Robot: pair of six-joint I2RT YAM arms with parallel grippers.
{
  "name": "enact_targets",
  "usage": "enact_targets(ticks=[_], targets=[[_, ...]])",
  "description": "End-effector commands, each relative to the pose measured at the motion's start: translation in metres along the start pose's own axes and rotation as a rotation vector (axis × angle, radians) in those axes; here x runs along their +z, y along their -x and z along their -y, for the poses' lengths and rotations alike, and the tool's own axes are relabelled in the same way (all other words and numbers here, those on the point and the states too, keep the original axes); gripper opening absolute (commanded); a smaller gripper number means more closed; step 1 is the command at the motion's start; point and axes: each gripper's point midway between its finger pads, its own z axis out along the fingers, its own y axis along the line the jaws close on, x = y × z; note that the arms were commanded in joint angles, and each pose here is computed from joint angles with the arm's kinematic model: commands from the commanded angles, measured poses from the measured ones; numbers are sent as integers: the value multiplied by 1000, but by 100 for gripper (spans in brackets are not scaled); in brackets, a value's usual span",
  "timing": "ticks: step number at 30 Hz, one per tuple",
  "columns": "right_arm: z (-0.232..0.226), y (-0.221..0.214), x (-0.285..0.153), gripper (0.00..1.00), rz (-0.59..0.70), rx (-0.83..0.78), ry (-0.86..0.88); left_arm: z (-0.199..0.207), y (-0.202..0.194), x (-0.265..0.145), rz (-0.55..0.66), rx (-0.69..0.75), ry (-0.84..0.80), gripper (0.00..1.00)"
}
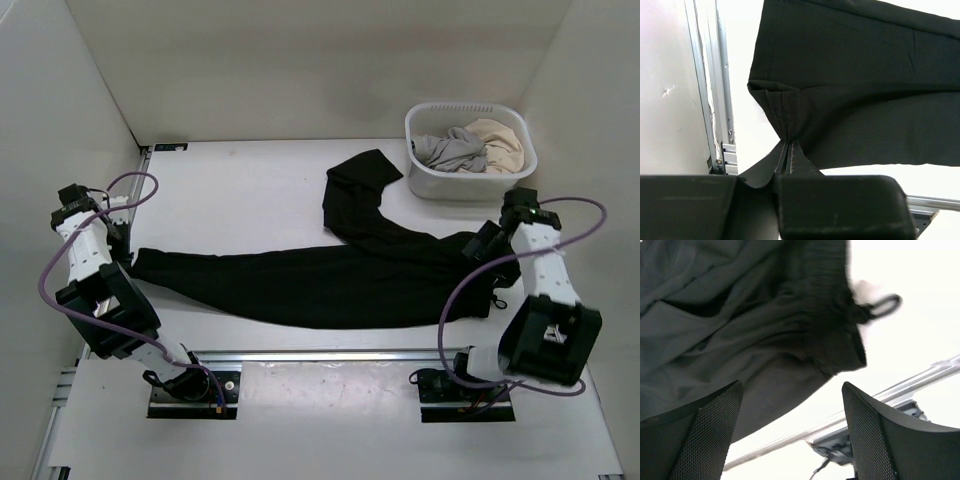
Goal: Fold and stack the trousers
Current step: Flatten the trousers out
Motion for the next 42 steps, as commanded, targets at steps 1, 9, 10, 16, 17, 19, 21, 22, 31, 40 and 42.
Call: enact_targets(ticks=[1, 9, 10, 16, 17, 19, 21, 22, 31, 40, 42], targets=[[35, -32, -5, 84, -37, 192, -111, 2, 7, -8, 38, 4, -7, 14], [51, -69, 8, 79, -43, 445, -146, 7, -8, 5, -11, -1, -21, 14], [45, -63, 13, 79, -31, 448, -118, 8, -11, 7, -19, -2, -25, 14], [37, -42, 39, 79, -31, 479, -117, 4, -10, 14, -35, -3, -20, 14], [41, -41, 45, 79, -32, 476, -146, 5, -10, 17, -43, -4, -24, 14], [38, -40, 55, 78, -54, 475, -146, 2, -8, 15, -40, -3, -12, 14], [33, -38, 68, 65, -80, 476, -138, -1, -6, 13, -36, -2, 1, 14], [30, -37, 72, 58, -93, 476, -130, -3, -6, 11, -40, -2, 9, 14], [41, 37, 33, 0, 65, 461, -128, -21, 43, -22, 101, 11, 58, 14], [48, 3, 1, 0, 22, 536, -18, -12, 9, -32, 32, 51, 68, 14], [55, -17, 6, 0, 3, 559, -23, -6, -8, -27, -7, 60, 60, 14]])
